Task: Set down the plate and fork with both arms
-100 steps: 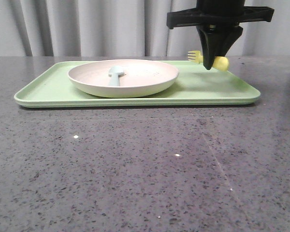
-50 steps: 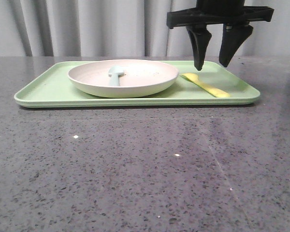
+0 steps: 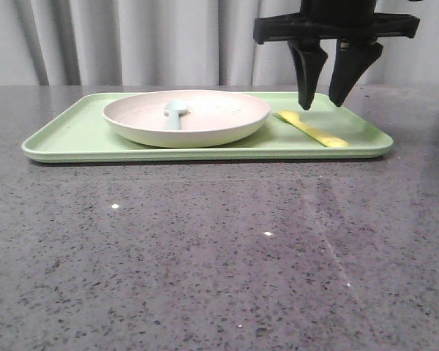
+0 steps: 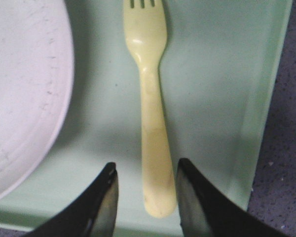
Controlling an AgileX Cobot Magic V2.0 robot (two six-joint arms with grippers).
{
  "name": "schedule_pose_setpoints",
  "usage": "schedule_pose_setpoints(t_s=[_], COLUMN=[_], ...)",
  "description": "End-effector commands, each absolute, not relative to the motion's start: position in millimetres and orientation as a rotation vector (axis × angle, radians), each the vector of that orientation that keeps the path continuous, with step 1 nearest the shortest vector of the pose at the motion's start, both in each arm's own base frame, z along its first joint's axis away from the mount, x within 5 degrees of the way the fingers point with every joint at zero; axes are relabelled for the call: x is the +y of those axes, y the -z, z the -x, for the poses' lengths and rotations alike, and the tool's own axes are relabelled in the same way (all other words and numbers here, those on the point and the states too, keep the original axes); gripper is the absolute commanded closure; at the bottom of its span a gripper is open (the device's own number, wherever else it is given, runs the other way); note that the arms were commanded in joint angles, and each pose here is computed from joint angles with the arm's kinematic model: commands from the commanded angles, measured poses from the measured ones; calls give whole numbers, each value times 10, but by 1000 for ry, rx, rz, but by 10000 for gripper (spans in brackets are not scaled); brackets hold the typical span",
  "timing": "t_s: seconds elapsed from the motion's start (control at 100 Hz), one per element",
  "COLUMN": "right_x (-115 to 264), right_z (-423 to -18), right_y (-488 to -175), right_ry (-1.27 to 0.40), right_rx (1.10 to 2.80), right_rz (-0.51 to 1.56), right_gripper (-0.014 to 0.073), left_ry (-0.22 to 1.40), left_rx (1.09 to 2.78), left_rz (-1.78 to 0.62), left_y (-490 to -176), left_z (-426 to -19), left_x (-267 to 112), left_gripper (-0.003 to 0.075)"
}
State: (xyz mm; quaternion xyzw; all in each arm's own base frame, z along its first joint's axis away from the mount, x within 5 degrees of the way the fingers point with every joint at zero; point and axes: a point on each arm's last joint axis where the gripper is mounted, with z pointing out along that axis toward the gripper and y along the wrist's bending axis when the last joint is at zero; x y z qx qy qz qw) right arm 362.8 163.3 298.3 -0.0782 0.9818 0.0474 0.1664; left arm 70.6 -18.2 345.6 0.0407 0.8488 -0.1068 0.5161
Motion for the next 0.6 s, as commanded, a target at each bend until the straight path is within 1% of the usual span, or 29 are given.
schedule_pose_setpoints(t_s=[0.0, 0.25, 0.59], right_x=[1536, 1317, 1008], right_z=[-3445, -2949, -2259], right_y=[-3352, -3343, -3387], right_ry=[-211, -252, -330], right_rx=[2647, 2556, 2345], right_rz=[209, 199, 185], right_gripper=[347, 359, 359], left_ry=[286, 286, 292], left_rx=[1950, 1948, 1906], left_rz=[-91, -91, -88], left_y=[-3591, -3593, -3630], left_z=[-722, -723, -736], left_x=[-195, -195, -198], left_gripper=[534, 534, 534])
